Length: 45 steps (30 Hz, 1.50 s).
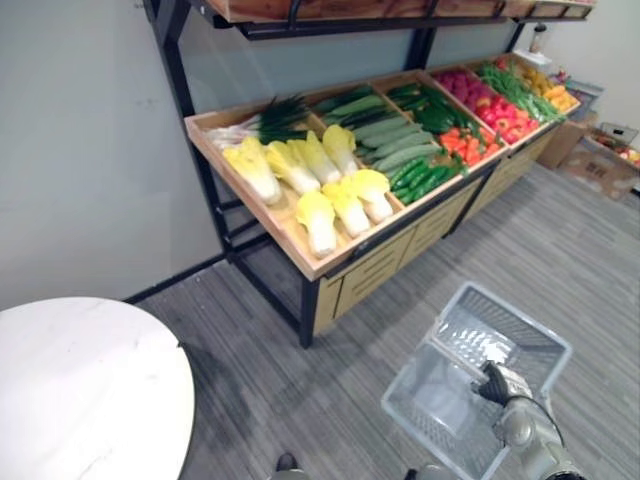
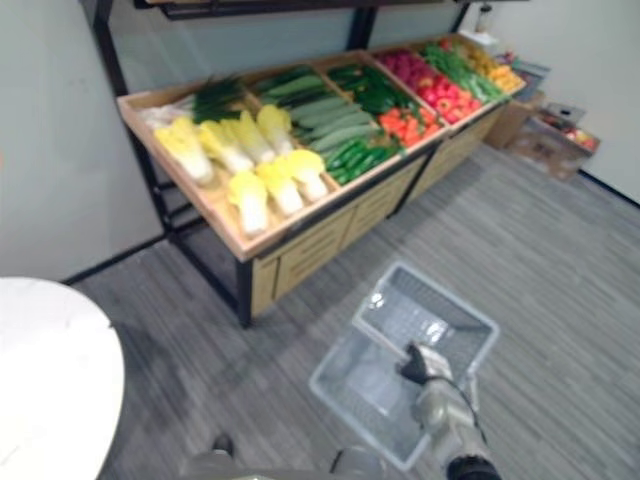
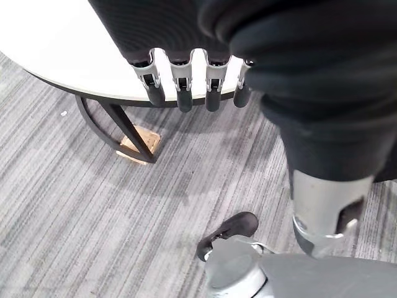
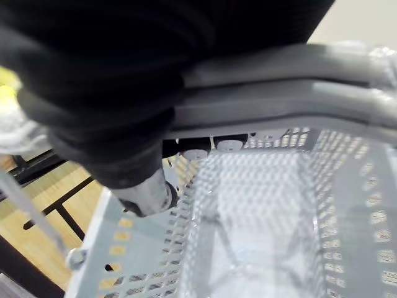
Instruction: Pick vegetable in the basket
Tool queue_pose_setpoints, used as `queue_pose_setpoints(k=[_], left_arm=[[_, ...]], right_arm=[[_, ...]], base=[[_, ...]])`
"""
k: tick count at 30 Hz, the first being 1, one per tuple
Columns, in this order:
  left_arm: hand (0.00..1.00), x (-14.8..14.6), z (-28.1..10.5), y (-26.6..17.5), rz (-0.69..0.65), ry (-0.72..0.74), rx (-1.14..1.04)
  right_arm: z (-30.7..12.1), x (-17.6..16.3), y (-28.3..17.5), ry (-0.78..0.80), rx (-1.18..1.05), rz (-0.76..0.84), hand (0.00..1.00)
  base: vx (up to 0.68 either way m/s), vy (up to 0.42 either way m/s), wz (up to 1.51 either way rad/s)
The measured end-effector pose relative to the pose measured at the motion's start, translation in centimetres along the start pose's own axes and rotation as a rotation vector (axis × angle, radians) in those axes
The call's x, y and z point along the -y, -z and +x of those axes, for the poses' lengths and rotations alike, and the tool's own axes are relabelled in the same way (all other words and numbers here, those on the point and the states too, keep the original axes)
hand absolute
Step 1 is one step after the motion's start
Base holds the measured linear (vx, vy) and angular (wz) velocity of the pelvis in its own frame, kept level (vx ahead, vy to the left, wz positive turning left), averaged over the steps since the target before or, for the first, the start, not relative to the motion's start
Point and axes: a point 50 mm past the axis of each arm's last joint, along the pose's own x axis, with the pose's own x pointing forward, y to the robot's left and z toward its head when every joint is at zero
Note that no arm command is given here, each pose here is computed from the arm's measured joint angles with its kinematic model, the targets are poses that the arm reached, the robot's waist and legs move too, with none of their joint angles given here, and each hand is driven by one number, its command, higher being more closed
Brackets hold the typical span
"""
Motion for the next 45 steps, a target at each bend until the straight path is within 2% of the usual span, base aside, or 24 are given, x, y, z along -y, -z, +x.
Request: queue_pose_setpoints(k=[5,7,11,19,27,30,37,45], left_arm=[[0.0,0.2,-0.1,0.1,-0.011,0.004,-0.006],[0.0,-0.7,0.1,0.3,-0.006,-0.018,-0.01],[0.0,2.9,-0.6,-2.1,-0.056,0.07,0.035],[0.0,3.9,-0.9,-1.6,-0.08,0.093,0.012],[0.0,4.0,-0.9,-2.4,-0.087,0.082,0.031],[0.0,2.4,-0.4,-2.1,-0.069,0.036,0.03],[0.0,1.8,-0.3,-1.3,-0.06,0.024,0.002],[0.0,0.9,0.0,-1.7,-0.088,-0.003,0.01]], right_arm=[[0.0,0.8,1.1,0.035,-0.057,0.023,1.0],[-0.3,0.6,1.6,0.03,-0.075,0.026,1.0],[-0.2,2.7,3.5,0.073,-0.119,-0.024,1.0],[-0.7,1.9,3.6,0.036,-0.098,-0.051,1.0],[-0.6,2.1,3.8,0.062,-0.108,-0.05,1.0],[-0.1,0.9,1.8,0.024,-0.048,-0.041,1.0],[1.0,1.7,0.1,0.058,0.001,-0.032,1.0],[0.5,0.2,-0.1,0.018,-0.013,-0.001,1.0]], base=[[0.2,-0.169,0.13],[0.28,-0.359,0.44],[0.26,-0.301,0.21],[0.29,-0.203,0.31],[0.22,0.172,0.01],[0.27,0.297,-0.3],[0.18,0.193,-0.47],[0.16,-0.103,0.05]])
